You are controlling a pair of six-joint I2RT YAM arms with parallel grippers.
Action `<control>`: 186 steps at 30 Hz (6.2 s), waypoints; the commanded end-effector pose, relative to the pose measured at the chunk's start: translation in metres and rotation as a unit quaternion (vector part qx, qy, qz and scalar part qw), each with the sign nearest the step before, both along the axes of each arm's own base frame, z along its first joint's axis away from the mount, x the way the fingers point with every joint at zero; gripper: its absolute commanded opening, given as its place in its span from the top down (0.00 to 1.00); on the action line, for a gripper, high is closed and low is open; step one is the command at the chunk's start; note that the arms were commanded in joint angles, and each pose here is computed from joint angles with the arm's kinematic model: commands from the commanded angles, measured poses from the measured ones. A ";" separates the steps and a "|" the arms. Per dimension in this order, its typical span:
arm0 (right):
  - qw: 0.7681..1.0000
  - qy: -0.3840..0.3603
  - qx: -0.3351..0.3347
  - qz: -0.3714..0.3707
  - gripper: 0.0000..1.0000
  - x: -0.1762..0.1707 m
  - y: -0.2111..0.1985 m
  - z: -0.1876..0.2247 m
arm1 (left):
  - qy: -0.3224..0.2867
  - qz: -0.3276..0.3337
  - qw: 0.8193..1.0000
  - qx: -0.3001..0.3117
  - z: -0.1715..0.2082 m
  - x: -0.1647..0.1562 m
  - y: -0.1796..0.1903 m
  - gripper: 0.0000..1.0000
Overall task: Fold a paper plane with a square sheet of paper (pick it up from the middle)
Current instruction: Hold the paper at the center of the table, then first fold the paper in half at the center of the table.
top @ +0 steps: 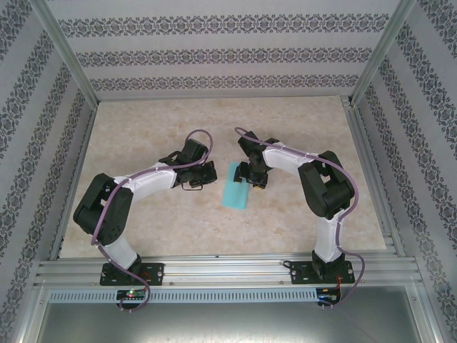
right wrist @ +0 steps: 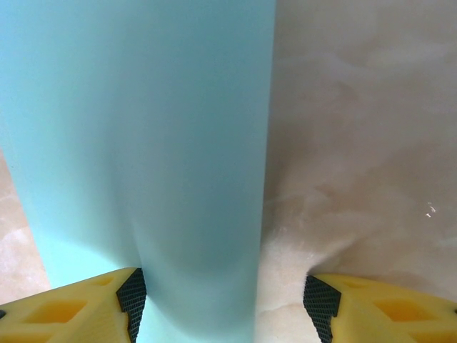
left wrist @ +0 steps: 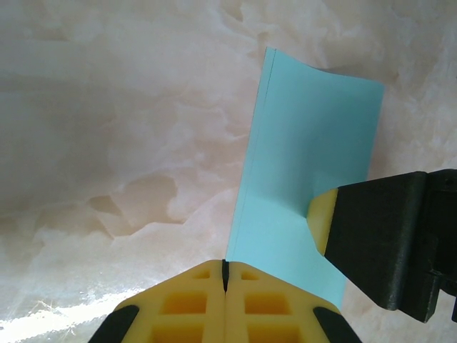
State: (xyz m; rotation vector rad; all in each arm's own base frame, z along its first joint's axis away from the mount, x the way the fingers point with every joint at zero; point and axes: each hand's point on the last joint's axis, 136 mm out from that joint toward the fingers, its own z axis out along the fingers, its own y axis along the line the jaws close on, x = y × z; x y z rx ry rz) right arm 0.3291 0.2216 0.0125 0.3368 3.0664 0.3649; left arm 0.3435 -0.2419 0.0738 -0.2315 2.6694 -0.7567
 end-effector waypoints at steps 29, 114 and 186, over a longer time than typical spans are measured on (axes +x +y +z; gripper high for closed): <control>0.994 0.067 -0.082 0.007 0.31 -0.029 -0.027 -0.064 | 0.042 -0.074 0.993 -0.076 -0.006 0.000 -0.046 0.99; 0.990 -0.108 0.085 -0.037 0.52 0.002 -0.014 0.045 | 0.106 -0.105 0.989 -0.002 -0.071 -0.006 -0.051 1.00; 0.940 -0.127 0.316 0.004 0.91 -0.034 0.017 0.017 | 0.118 -0.106 0.987 0.008 -0.076 -0.012 -0.047 1.00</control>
